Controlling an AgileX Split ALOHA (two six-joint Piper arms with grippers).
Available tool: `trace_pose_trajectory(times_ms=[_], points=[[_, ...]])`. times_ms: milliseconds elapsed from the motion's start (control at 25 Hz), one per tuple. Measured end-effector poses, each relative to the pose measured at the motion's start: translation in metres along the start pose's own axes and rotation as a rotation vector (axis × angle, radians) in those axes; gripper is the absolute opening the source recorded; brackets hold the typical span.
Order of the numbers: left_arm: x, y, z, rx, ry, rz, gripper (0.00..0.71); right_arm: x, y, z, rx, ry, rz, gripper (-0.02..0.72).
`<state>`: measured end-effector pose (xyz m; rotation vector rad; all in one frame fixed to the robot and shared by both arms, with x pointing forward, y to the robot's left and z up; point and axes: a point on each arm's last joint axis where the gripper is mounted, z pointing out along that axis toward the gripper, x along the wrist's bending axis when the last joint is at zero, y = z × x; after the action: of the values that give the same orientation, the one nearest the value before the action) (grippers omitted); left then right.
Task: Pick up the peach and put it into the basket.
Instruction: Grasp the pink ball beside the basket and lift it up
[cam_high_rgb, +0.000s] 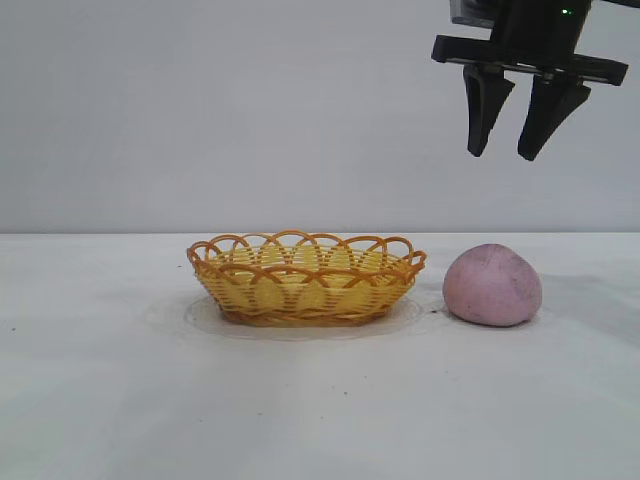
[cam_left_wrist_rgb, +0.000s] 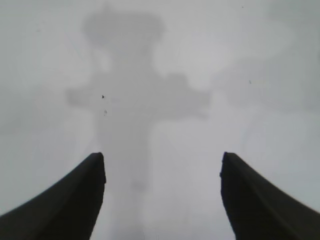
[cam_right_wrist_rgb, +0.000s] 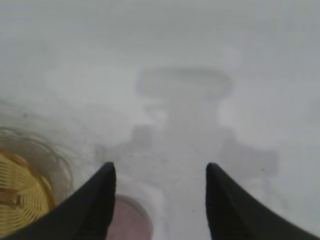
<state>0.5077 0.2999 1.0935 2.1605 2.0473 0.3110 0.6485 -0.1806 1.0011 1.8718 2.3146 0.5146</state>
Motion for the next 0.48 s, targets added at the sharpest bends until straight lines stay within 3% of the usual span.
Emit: trace_pose_trajectory(times_ms=[240, 480], points=[[-0.002, -0.069, -0.039, -0.121, -0.006, -0.010, 0.435, 0.000, 0.000, 0.000, 0.004, 0.000, 0.000, 0.370], [-0.008, -0.140, -0.054, -0.238, -0.038, -0.022, 0.435, 0.000, 0.000, 0.000, 0.004, -0.003, -0.003, 0.370]])
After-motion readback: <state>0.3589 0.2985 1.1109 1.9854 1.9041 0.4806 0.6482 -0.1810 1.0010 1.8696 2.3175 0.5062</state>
